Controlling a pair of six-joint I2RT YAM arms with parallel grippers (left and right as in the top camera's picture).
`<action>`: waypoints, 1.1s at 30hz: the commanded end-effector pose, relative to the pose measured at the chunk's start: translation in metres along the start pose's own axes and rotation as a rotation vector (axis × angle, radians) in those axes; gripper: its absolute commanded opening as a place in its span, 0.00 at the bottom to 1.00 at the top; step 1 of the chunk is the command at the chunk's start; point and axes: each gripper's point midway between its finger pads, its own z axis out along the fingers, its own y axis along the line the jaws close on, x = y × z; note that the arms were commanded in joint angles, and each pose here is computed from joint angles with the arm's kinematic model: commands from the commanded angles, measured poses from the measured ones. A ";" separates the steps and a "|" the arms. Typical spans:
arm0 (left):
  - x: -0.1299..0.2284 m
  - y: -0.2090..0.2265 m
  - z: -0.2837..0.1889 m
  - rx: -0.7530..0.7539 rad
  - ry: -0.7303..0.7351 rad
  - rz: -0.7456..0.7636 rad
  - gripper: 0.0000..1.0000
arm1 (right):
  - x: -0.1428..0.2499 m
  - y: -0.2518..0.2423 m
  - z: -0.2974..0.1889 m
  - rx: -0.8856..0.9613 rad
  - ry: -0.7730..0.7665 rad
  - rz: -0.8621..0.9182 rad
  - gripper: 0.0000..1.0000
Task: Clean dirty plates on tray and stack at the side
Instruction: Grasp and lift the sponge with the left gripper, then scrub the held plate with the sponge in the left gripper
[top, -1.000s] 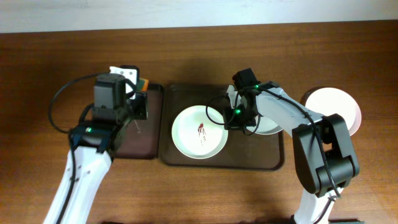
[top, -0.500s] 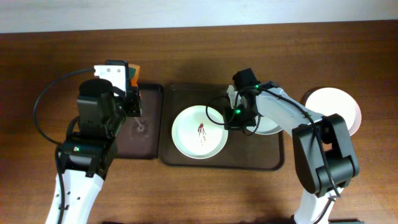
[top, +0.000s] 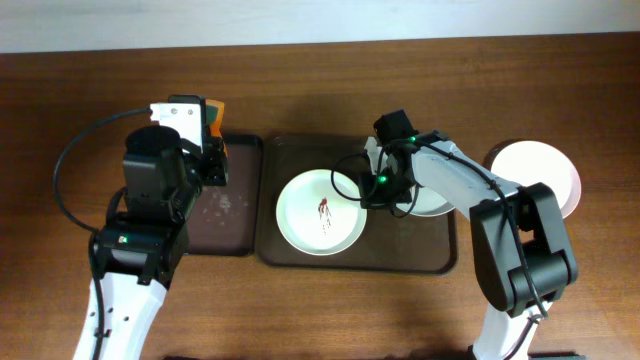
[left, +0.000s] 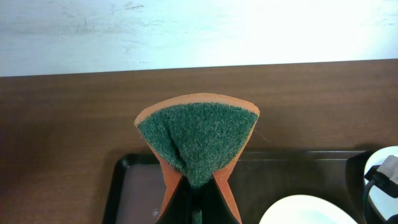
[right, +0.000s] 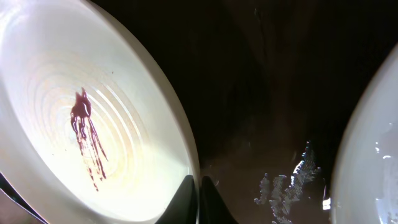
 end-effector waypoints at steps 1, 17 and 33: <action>-0.013 0.004 -0.008 -0.015 -0.040 0.000 0.00 | 0.003 -0.004 0.003 0.030 0.006 0.009 0.04; 0.124 0.007 0.088 -0.043 0.457 0.033 0.00 | 0.003 -0.004 0.003 0.030 0.006 0.009 0.04; 0.173 -0.060 0.095 0.327 0.640 -0.078 0.00 | 0.003 -0.004 0.003 0.030 0.006 0.009 0.04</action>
